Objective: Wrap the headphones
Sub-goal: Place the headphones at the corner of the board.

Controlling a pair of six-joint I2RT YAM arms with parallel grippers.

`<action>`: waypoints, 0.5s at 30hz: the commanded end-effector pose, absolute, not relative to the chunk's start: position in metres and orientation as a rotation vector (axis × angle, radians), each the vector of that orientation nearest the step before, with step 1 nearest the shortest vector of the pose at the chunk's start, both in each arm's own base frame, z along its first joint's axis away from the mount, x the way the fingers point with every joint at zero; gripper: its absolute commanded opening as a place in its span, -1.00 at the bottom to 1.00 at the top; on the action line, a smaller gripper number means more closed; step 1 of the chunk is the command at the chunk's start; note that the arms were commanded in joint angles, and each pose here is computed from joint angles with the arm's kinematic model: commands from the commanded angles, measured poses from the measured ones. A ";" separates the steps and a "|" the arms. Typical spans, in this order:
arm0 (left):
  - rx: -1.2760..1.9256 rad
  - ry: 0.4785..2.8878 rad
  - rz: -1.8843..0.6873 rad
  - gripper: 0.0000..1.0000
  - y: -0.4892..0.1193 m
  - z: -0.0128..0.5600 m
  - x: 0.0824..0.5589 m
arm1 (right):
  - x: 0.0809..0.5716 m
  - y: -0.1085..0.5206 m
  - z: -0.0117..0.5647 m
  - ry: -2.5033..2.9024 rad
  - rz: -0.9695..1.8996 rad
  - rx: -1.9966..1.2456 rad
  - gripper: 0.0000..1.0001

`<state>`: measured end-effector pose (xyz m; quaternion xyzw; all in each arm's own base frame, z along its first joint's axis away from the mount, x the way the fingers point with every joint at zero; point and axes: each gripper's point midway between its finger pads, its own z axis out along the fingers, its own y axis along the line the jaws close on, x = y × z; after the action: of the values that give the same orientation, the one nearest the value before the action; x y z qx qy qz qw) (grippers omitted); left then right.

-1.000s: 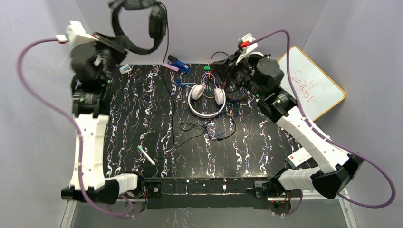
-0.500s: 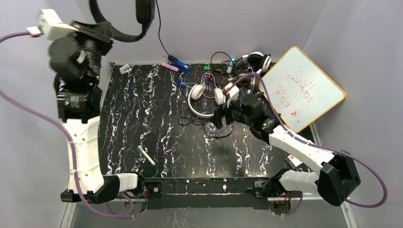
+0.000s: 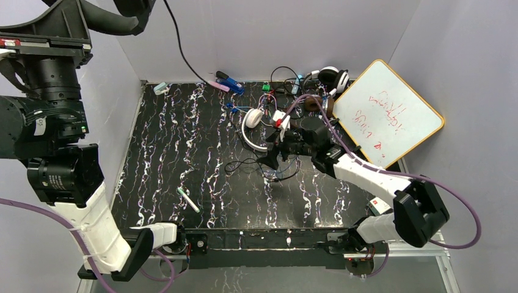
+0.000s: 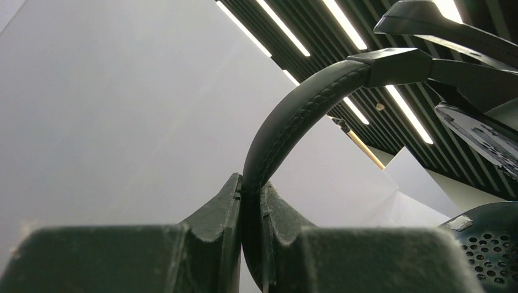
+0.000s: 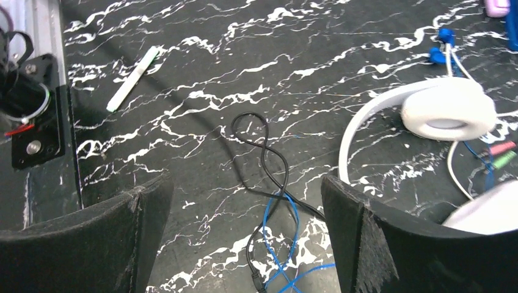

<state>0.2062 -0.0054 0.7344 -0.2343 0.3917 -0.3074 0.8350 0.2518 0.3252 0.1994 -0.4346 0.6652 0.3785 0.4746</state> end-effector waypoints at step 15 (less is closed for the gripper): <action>-0.516 0.711 -0.673 -0.88 0.003 0.760 0.196 | 0.257 0.380 0.173 1.408 1.003 -1.264 0.78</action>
<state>0.2204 -0.0033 0.7375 -0.2427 0.3886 -0.3051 0.8349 0.2513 0.3585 0.1611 -0.5013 0.6135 0.4056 0.4558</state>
